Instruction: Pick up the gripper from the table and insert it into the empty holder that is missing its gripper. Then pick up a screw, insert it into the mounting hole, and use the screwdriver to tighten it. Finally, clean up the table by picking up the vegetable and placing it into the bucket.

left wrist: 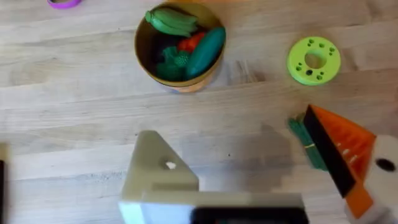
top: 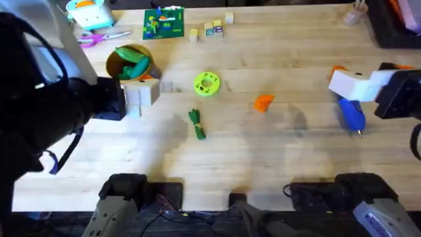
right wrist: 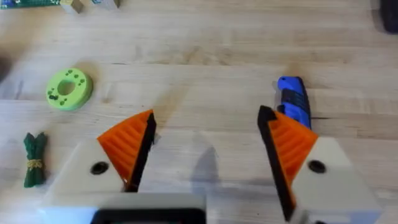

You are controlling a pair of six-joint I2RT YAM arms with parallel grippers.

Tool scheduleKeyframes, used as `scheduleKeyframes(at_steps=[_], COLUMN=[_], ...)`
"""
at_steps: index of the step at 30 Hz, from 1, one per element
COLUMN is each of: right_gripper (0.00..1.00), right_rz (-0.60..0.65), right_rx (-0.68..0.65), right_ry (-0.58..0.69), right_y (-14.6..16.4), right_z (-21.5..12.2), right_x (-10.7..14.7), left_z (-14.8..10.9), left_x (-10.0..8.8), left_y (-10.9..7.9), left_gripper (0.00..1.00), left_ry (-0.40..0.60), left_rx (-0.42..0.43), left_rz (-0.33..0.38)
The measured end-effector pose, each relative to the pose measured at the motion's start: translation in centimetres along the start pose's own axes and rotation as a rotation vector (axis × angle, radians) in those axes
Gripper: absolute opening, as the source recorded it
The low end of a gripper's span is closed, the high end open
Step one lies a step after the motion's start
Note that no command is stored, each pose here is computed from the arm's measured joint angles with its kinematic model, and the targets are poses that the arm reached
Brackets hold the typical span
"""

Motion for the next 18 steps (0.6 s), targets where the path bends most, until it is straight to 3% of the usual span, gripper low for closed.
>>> scheduleKeyframes(at_steps=[3, 8, 11, 15, 17, 18], right_gripper=[0.992, 0.992, 0.992, 0.992, 0.992, 0.992], right_rz=[0.0, 0.0, 0.0, 0.0, 0.0, 0.001], right_rx=[0.0, 0.0, 0.0, 0.0, 0.0, 0.0], right_ry=[0.004, 0.005, 0.005, 0.005, 0.005, 0.005], right_y=[0.0, 0.0, 0.0, 0.0, 0.0, 0.0], right_z=[0.0, 0.0, 0.0, 0.0, 0.0, 0.0], right_x=[0.1, 0.1, 0.1, 0.1, 0.1, 0.1], left_z=[0.7, 2.9, 4.7, 6.8, 7.2, 7.2], left_x=[0.4, 1.2, 3.1, 5.9, 6.5, 6.6], left_y=[-0.5, -2.0, -4.0, -7.4, -8.9, -9.6], left_gripper=[0.992, 0.992, 0.992, 0.992, 0.92, 0.778], left_ry=[0.04, 0.144, 0.231, 0.333, 0.353, 0.355], left_rx=[0.03, 0.085, 0.126, 0.175, 0.19, 0.197], left_rz=[-0.02, -0.124, -0.177, -0.197, -0.196, -0.202])
Point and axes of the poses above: each hand's point on the last joint's axis, 136 mm out from that joint toward the fingers, its own z axis out along the fingers, its own y axis along the line the jaws close on, x = y × z, the point moved 1 cm from there along -z, back along the fingers, and after that the axes turned 1 degree about -z, right-handed, at the moved point
